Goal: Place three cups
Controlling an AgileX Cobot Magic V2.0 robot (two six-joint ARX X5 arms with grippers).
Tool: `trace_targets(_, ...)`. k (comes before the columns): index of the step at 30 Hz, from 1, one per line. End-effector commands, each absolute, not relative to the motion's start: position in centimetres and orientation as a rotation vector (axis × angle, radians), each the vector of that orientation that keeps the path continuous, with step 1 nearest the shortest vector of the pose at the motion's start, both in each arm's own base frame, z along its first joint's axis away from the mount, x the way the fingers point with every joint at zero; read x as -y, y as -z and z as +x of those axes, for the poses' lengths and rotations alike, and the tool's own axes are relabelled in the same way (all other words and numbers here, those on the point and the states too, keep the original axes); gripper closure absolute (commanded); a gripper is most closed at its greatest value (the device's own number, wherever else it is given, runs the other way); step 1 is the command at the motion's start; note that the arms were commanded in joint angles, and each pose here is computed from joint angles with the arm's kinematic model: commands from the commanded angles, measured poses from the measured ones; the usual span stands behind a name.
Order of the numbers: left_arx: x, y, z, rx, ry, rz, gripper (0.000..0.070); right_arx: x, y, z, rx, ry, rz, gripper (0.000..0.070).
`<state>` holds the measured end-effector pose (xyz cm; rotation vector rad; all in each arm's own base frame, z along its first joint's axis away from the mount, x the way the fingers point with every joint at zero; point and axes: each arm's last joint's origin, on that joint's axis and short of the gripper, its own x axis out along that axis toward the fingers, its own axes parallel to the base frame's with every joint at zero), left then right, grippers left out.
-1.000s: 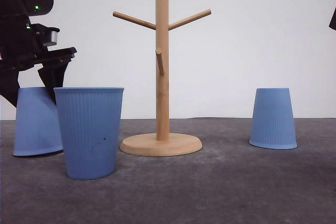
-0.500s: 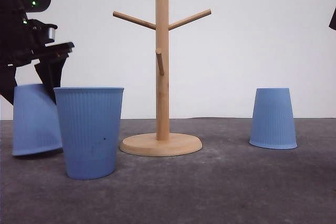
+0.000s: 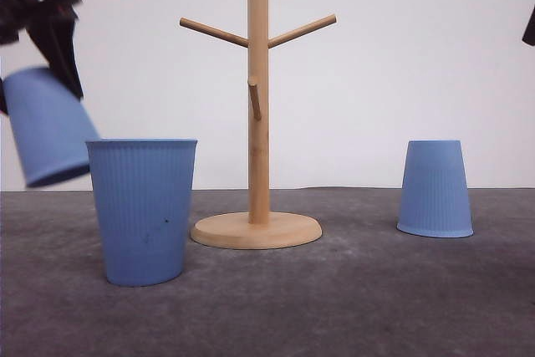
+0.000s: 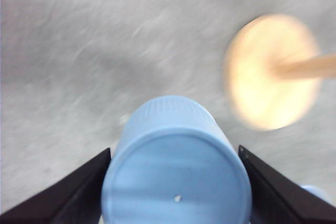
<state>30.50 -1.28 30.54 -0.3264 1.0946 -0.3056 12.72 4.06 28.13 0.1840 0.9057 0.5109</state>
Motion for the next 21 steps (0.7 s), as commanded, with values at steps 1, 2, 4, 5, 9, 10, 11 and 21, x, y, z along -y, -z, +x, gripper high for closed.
trace_targets(1,0.7,-32.1,30.8,-1.037,0.341,-0.384,0.0312,-4.2,-28.6,12.8,-0.885,-0.533,0.181,0.0266)
trace_targets(2,0.3,-32.6,30.9,-1.017,0.361,-0.415,0.0312,-4.2,-28.6,12.8,-0.885,-0.535,0.181,0.0266)
trace_targets(4,-0.6,-33.6,31.0,-0.980,0.397,-0.480,0.0312,-4.2,-28.6,12.8,-0.884,-0.535,0.181,0.0266)
trace_targets(5,-1.0,-34.1,31.0,-0.959,0.420,-0.508,0.0312,-4.2,-28.6,12.8,-0.883,-0.535,0.181,0.0266)
trace_targets(9,-2.5,-35.3,31.2,-0.874,0.521,-0.653,0.0313,-4.2,-28.7,12.9,-0.869,-0.537,0.180,0.0266)
trace_targets(10,-2.7,-35.6,31.3,-0.854,0.553,-0.690,0.0313,-4.2,-28.8,13.0,-0.866,-0.538,0.180,0.0266)
trace_targets(11,-2.9,-35.8,31.5,-0.833,0.586,-0.726,0.0313,-4.2,-28.8,13.0,-0.863,-0.538,0.180,0.0266)
trace_targets(21,-1.7,-36.9,33.0,-0.757,0.741,-0.820,0.0313,-4.2,-28.9,13.1,-0.847,-0.541,0.179,0.0266)
